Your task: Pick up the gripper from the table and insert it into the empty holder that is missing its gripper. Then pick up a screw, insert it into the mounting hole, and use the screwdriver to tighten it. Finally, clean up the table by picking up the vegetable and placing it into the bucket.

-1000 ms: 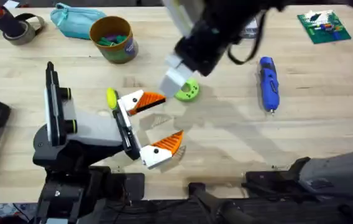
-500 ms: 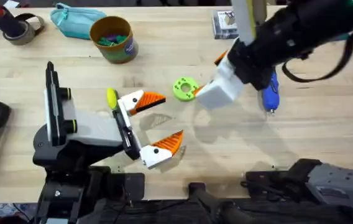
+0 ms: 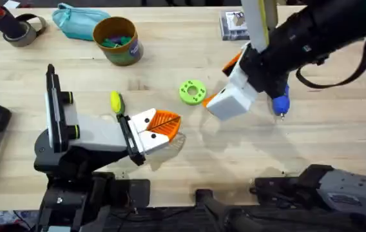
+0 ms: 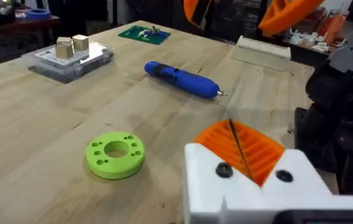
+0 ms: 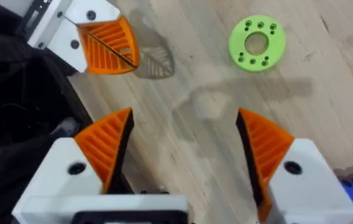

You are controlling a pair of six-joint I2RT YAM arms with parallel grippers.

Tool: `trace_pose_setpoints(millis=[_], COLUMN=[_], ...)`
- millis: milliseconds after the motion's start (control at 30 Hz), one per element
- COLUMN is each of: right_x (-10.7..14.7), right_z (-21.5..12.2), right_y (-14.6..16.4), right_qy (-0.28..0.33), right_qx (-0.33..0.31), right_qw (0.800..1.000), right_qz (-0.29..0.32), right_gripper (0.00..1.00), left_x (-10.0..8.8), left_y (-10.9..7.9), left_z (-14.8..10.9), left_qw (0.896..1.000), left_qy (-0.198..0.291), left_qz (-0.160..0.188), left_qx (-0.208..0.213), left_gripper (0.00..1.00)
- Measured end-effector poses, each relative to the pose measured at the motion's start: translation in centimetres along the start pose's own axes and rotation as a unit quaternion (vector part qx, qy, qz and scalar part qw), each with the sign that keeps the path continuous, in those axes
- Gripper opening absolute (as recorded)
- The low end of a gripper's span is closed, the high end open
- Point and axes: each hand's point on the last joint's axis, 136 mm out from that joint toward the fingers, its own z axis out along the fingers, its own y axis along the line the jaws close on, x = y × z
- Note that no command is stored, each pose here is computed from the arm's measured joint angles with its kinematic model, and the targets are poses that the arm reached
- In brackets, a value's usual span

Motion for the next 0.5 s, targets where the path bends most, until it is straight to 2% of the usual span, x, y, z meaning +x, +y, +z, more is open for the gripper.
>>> trace_pose_setpoints(millis=[500], right_x=[0.2], right_z=[0.0], right_y=[-0.2], right_qy=[0.005], right_qx=[0.006], right_qw=[1.0], right_qz=[-0.005], right_gripper=[0.995], left_x=[0.0], left_y=[0.0], left_z=[0.0], left_qw=[1.0], left_qy=[0.0], left_qz=[0.0], left_qx=[0.0], left_gripper=[0.004])
